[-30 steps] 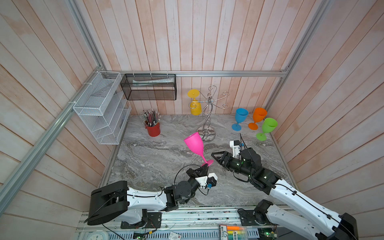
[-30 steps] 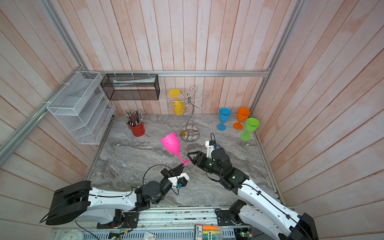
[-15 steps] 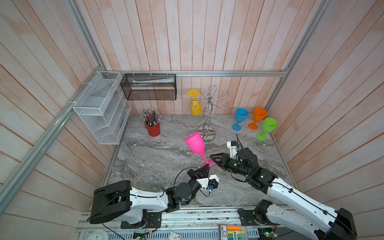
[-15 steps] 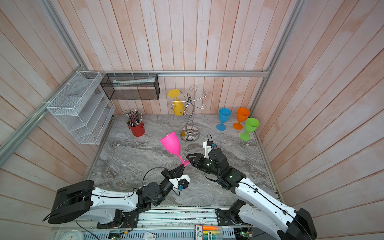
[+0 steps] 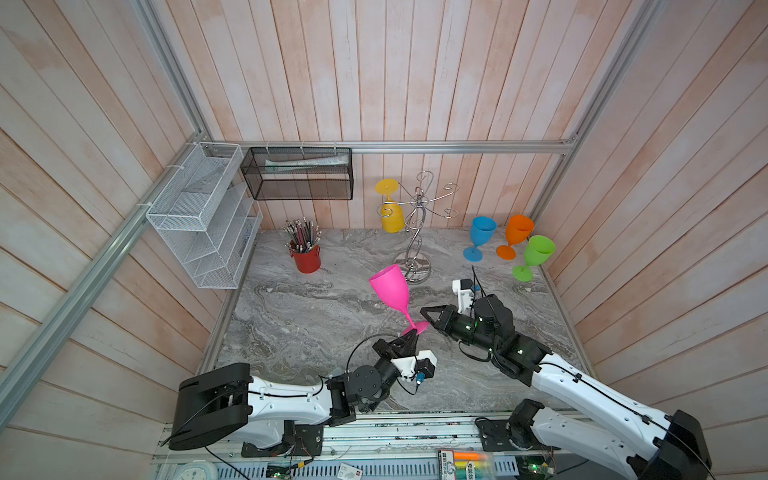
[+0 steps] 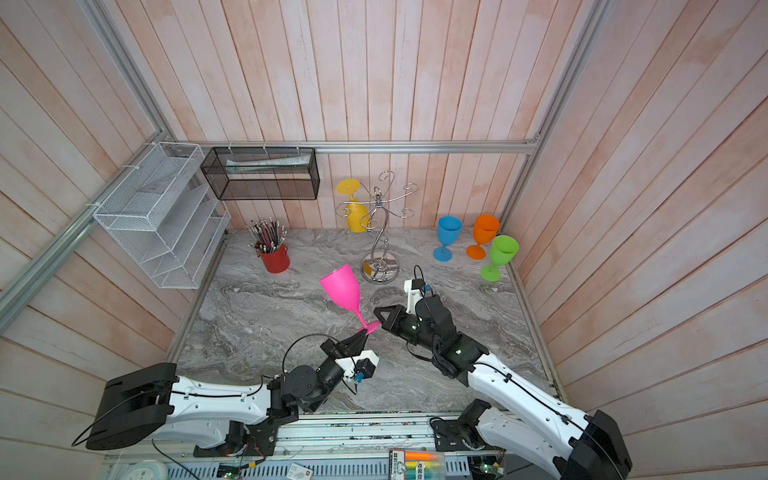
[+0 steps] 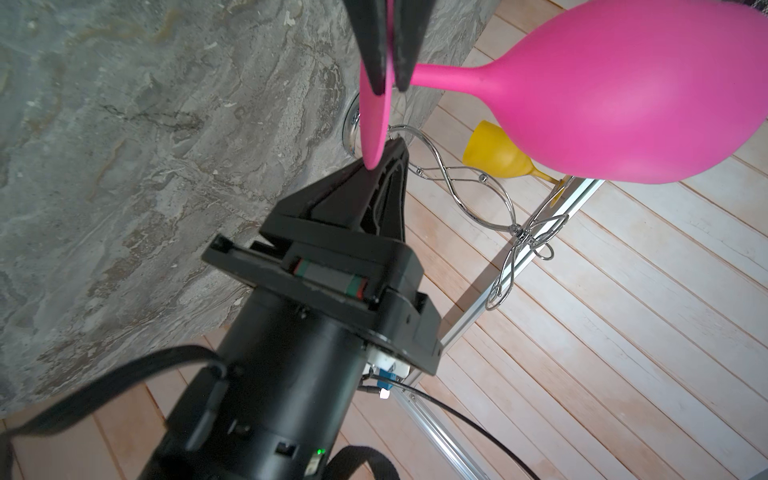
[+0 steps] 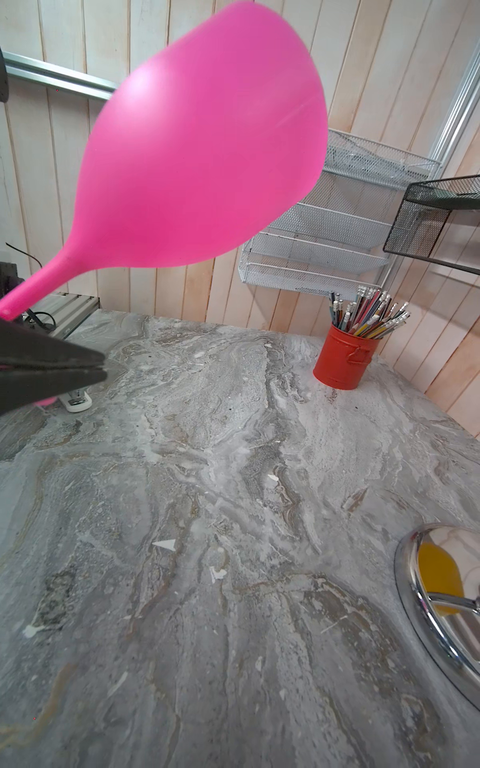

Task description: Take the wine glass off the wine glass rack

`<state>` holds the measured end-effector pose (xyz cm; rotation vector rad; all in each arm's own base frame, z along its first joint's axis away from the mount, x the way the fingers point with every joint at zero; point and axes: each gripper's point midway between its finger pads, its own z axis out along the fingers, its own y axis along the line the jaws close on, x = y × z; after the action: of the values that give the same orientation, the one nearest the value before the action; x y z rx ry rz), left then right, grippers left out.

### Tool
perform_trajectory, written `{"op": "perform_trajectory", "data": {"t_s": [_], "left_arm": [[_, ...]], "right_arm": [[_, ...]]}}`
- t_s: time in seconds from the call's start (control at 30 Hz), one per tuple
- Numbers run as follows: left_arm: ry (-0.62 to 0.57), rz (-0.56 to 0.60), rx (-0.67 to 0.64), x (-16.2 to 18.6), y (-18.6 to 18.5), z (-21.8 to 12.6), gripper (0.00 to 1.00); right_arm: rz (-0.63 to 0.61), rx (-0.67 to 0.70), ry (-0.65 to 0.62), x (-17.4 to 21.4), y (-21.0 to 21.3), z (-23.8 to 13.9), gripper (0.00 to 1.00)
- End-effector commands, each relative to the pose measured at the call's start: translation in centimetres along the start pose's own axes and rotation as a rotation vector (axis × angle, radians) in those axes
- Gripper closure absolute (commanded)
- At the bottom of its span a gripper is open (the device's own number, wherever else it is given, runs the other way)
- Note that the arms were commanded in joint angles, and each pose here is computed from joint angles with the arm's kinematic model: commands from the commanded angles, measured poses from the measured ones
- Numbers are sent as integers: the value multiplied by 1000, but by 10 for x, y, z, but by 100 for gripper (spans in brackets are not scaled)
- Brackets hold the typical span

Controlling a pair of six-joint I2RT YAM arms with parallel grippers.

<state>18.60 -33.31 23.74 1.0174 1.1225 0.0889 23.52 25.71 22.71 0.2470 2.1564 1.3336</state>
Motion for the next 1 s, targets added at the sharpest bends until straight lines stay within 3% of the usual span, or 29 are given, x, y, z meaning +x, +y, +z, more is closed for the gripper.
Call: {"op": "perform_trajectory", "data": {"t_s": [0.0, 0.27, 0.43, 0.53, 0.73, 0.97], "left_arm": [[-62, -100, -27, -24, 19, 0, 100], [-51, -69, -39, -21, 19, 3, 100], [-62, -56, -53, -18, 21, 2, 100], [-72, -48, -51, -16, 22, 3, 100], [-96, -23, -39, -16, 22, 6, 100], [-84, 52, -26, -12, 13, 14, 100]], "right_arm": [[-14, 17, 27, 9, -7, 2, 100], [-18, 40, -3, 4, -8, -4, 100], [-25, 58, -27, -1, -6, -15, 73], [-22, 54, -31, -2, -3, -20, 63], [-17, 48, -21, -1, 1, -23, 52], [-4, 29, -25, -4, 8, -21, 49]]}}
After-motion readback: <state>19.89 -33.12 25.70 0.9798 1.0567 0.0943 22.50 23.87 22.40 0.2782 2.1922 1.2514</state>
